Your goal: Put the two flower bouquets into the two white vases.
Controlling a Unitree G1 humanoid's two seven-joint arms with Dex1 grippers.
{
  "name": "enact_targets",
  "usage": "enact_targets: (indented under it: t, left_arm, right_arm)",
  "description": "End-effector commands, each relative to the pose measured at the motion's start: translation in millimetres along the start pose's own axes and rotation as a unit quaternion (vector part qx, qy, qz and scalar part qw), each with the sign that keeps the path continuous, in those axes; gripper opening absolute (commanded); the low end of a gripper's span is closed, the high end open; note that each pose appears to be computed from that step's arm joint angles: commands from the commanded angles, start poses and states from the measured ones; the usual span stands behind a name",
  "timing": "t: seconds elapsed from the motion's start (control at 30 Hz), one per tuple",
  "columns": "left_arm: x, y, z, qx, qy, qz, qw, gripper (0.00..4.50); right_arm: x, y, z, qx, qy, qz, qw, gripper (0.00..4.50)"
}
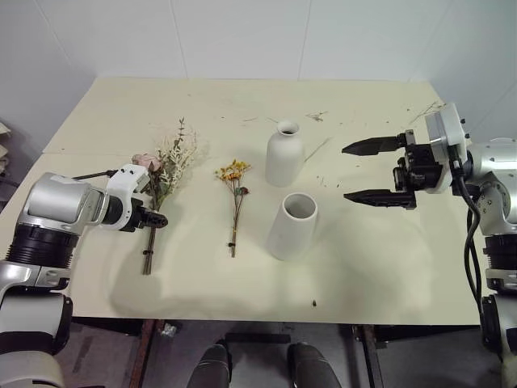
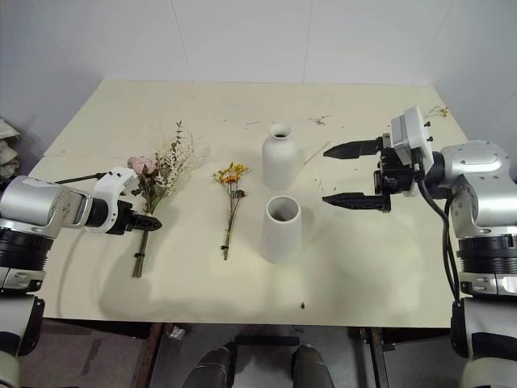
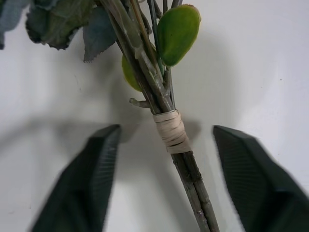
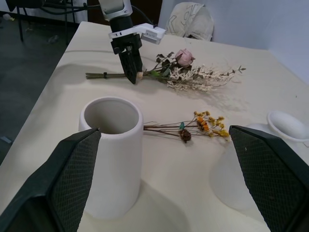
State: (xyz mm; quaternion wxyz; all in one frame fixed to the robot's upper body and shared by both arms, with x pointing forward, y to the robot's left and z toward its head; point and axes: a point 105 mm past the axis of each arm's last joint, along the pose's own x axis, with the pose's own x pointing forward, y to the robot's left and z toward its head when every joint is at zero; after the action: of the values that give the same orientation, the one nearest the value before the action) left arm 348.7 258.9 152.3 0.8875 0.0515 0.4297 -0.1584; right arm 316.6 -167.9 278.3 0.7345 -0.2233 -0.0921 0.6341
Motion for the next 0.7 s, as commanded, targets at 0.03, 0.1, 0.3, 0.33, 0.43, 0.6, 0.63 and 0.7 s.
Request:
enact_targets:
  t: [0.03, 0.1, 0.3, 0.33, 0.43, 0.6, 0.63, 0.7]
  left_arm:
    - [2, -4, -9, 0.006, 0.019, -0.015, 1.000, 1.85]
    - [1, -4, -10, 0.008, 0.021, -0.015, 1.000, 1.23]
    - [0, -1, -6, 0.015, 0.016, -0.015, 1.000, 0.11]
    - [0, -1, -4, 0.015, 0.010, -0.015, 1.000, 0.11]
    - [0, -1, 10, 0.007, -0.026, -0.016, 0.999, 0.11]
    - [-18, -4, 68, 0.001, -0.208, -0.049, 0.977, 0.11]
    - [-29, -5, 85, 0.000, -0.268, -0.063, 0.961, 0.11]
    - [-50, -5, 109, -0.008, -0.369, -0.080, 0.926, 0.11]
  right_arm:
    - [-4, 1, 11, -0.018, -0.009, 0.014, 1.000, 4.50]
    - [-4, 0, 11, -0.020, -0.009, 0.013, 1.000, 4.50]
    - [-5, -3, 13, -0.026, -0.008, 0.005, 1.000, 4.50]
    - [-6, -4, 14, -0.027, -0.008, 0.002, 1.000, 4.50]
    - [-8, -4, 14, -0.029, -0.006, -0.005, 1.000, 4.50]
    - [-13, -5, 15, -0.029, -0.002, -0.024, 0.999, 4.50]
    - [-15, -5, 15, -0.029, -0.001, -0.030, 0.999, 4.50]
    - [-19, -4, 15, -0.027, 0.000, -0.039, 0.999, 4.50]
